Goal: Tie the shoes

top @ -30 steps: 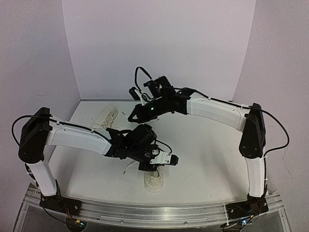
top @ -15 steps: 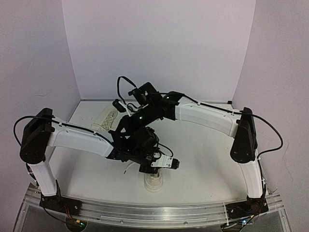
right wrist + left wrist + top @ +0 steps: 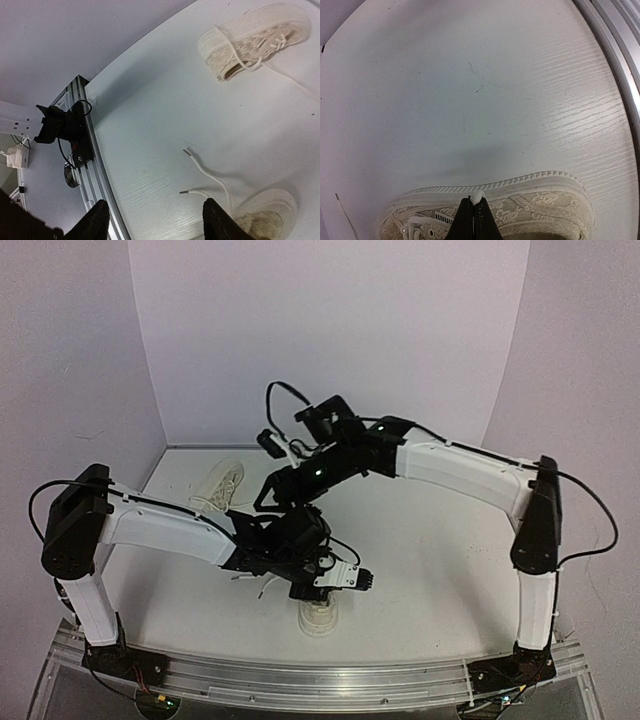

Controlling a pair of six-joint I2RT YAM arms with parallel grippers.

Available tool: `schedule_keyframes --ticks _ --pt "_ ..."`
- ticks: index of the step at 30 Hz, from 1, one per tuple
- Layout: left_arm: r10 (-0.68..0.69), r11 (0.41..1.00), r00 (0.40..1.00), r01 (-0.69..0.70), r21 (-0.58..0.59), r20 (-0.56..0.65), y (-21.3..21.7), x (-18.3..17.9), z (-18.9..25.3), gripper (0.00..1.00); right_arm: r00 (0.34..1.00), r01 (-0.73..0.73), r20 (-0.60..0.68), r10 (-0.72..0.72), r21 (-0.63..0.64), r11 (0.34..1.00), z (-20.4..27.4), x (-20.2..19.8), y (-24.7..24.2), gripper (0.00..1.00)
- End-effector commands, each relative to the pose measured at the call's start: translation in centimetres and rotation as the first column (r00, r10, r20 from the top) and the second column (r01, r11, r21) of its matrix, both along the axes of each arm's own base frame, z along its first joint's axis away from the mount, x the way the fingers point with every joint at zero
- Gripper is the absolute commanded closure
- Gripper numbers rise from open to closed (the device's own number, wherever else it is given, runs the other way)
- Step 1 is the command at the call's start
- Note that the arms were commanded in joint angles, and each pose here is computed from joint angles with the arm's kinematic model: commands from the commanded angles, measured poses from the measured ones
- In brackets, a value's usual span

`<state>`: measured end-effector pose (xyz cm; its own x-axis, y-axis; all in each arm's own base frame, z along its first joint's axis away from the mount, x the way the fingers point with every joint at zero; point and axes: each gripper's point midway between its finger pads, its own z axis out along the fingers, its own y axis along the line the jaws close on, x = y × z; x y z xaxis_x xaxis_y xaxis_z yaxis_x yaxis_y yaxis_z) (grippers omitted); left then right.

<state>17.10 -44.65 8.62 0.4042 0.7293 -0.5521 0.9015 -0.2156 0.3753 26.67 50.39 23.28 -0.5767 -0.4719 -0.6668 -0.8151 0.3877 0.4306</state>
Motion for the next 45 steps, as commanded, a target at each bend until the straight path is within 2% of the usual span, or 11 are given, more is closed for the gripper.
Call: schedule_keyframes --ticks 1,4,10,16,21,26,35,45 --pt "0.02 0.993 0.992 -0.035 -0.116 -0.124 -1.3 0.4 3.8 1.0 0.959 0.149 0.223 -0.175 0.13 0.98 10.2 2.5 -7.6 0.35" --pt "0.033 0.987 0.98 -0.063 -0.148 -0.195 -1.0 1.2 4.2 1.0 0.943 0.218 0.228 -0.242 0.126 0.968 9.7 2.1 -11.4 0.36" --pt "0.046 0.973 0.963 -0.104 -0.208 -0.267 -0.7 2.9 4.7 1.0 0.921 0.362 0.104 -0.376 0.13 0.923 4.2 0.6 -17.5 0.41" --pt "0.058 0.967 0.954 -0.127 -0.22 -0.296 -0.6 4.2 4.8 0.98 0.906 0.42 0.014 -0.424 0.097 0.902 -1.1 -1.2 -20.2 0.44" --pt "0.073 0.964 0.95 -0.145 -0.222 -0.302 -0.4 4.7 4.9 0.93 0.907 0.418 -0.088 -0.412 0.064 0.906 -5.4 -2.4 -20.0 0.47" --pt "0.101 0.966 0.947 -0.166 -0.196 -0.306 0.3 5.0 4.8 0.81 0.911 0.404 -0.128 -0.392 0.083 0.911 -6.8 -2.5 -19.2 0.52" --pt "0.153 0.963 0.933 -0.215 -0.162 -0.327 3.2 5.4 5.2 0.72 0.937 0.321 -0.182 -0.299 0.103 0.942 -8.0 -2.6 -16.5 0.56" --pt "0.164 0.962 0.929 -0.224 -0.153 -0.332 4.2 5.5 4.8 0.74 0.953 0.254 -0.197 -0.232 0.095 0.963 -8.9 -3.2 -12.4 0.57"
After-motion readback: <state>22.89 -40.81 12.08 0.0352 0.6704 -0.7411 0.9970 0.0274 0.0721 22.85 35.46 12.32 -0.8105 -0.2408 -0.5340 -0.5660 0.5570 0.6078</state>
